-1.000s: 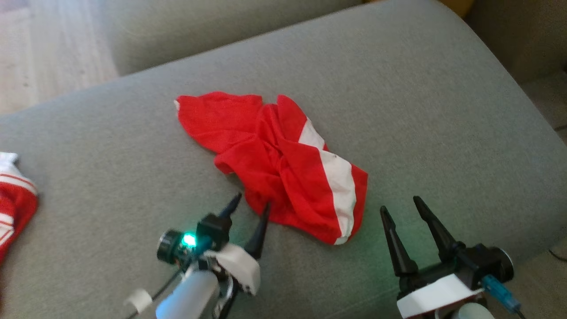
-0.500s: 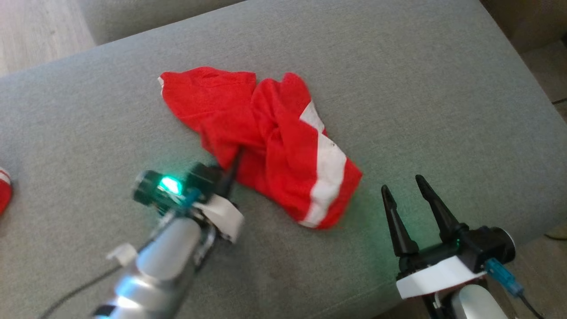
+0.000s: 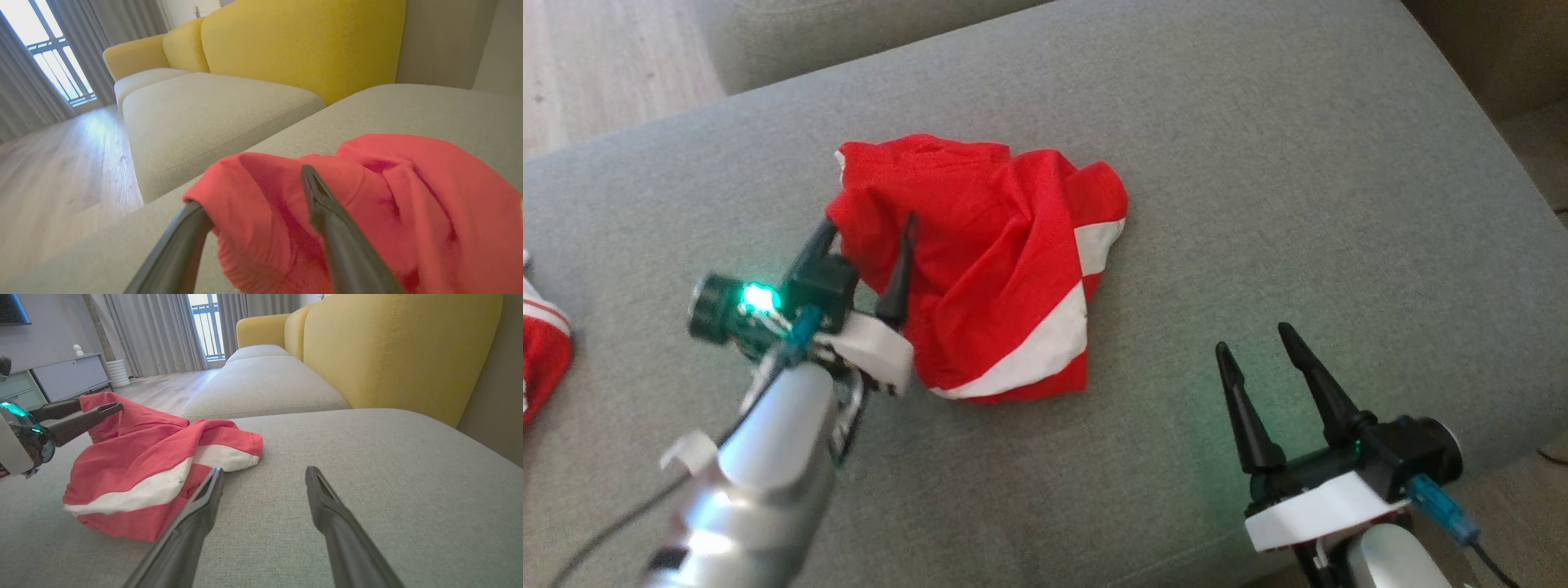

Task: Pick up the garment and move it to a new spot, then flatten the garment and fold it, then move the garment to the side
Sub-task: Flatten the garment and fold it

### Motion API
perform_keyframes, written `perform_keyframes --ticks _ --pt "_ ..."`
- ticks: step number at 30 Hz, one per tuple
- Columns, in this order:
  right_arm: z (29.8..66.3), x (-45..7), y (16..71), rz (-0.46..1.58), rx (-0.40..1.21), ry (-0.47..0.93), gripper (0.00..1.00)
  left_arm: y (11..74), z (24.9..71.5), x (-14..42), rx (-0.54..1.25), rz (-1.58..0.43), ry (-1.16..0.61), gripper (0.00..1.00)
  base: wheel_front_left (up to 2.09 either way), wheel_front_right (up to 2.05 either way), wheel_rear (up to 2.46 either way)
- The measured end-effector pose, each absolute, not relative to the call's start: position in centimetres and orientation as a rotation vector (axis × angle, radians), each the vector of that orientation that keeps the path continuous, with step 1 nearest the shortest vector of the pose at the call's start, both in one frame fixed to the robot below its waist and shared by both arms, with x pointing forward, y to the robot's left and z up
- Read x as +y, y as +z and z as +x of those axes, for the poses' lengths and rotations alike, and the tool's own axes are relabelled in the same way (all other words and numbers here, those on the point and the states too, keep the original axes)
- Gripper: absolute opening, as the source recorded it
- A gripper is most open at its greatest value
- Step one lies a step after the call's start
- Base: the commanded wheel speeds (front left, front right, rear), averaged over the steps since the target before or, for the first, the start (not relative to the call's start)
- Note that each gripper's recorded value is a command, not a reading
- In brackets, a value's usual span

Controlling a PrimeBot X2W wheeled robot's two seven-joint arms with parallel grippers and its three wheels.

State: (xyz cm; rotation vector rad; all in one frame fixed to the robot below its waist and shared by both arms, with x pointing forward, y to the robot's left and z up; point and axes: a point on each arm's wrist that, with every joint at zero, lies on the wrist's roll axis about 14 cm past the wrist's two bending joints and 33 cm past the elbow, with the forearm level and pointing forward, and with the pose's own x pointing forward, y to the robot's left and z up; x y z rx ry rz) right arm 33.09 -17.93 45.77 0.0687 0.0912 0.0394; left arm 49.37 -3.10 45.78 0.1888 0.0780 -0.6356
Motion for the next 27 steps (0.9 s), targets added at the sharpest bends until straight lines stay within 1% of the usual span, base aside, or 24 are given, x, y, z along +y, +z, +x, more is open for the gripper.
perform_keyframes --ticks 5,10,12,15,17,20,23,27 --pt "33.3 -17.9 46.1 0.068 0.077 0.046 1.0 44.7 46.5 -2.1 0.123 0.058 -0.568 1.0 0.0 0.0 0.0" --pt "33.3 -17.0 46.2 0.075 0.073 0.075 1.0 44.3 43.3 0.8 0.137 -0.042 -0.46 1.0 0.0 0.0 0.0" --pt "33.2 -16.4 46.2 0.078 0.072 0.093 1.0 44.1 41.3 2.1 0.145 -0.089 -0.428 1.0 0.0 0.0 0.0" --pt "33.4 -16.0 46.4 0.077 0.065 0.108 1.0 43.0 38.7 1.5 0.195 -0.16 -0.48 1.0 0.0 0.0 0.0" --pt "33.4 -16.0 46.3 0.072 0.067 0.117 1.0 41.5 37.0 0.9 0.253 -0.168 -0.537 1.0 0.0 0.0 0.0" --pt "33.3 -15.8 46.1 0.07 0.075 0.123 1.0 39.5 35.6 0.3 0.325 -0.16 -0.585 1.0 0.0 0.0 0.0" --pt "33.3 -15.8 45.9 0.068 0.083 0.125 1.0 38.0 35.6 -0.3 0.382 -0.136 -0.622 1.0 0.0 0.0 0.0" --pt "33.2 -16.2 45.6 0.06 0.095 0.12 1.0 37.7 36.9 -1.7 0.403 -0.133 -0.655 1.0 0.0 0.0 0.0"
